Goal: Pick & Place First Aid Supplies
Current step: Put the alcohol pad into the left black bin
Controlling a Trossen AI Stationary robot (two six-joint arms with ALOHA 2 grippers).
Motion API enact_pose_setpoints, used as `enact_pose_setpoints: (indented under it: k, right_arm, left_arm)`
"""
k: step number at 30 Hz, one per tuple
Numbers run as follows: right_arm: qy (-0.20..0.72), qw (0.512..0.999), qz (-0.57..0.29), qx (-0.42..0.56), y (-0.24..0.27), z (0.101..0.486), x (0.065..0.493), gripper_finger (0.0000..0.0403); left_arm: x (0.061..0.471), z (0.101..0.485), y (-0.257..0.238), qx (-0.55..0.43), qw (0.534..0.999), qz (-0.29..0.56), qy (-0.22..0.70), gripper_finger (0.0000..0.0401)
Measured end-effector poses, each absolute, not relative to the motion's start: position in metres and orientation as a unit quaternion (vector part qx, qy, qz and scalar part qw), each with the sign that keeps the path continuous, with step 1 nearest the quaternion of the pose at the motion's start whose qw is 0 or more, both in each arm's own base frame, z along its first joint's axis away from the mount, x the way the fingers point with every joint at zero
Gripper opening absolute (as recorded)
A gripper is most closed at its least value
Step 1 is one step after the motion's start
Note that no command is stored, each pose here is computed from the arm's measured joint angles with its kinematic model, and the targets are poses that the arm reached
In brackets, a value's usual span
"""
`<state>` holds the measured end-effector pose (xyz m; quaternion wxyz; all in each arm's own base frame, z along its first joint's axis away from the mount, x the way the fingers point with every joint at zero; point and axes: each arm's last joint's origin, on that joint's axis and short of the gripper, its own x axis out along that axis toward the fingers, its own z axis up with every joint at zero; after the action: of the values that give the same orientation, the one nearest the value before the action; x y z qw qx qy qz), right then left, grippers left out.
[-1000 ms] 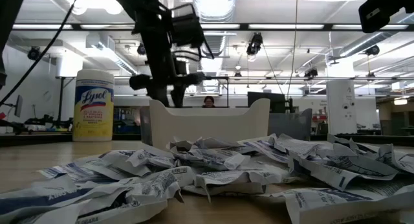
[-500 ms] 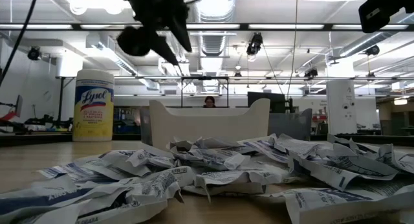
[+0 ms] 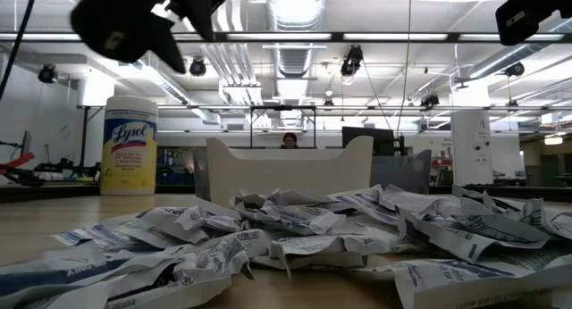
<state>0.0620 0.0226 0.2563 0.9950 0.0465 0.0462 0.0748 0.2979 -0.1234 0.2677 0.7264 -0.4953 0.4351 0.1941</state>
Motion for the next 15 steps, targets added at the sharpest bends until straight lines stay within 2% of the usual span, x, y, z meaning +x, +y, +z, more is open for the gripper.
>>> enact_pose_setpoints:
  k: [15]
  right_arm:
    - [0.046, 0.995, 0.075, 0.045, 0.023, 0.256, 0.062, 0.0059]
  left_arm:
    - [0.304, 0.226, -0.169, -0.551, 0.654, 0.242, 0.458, 0.0161]
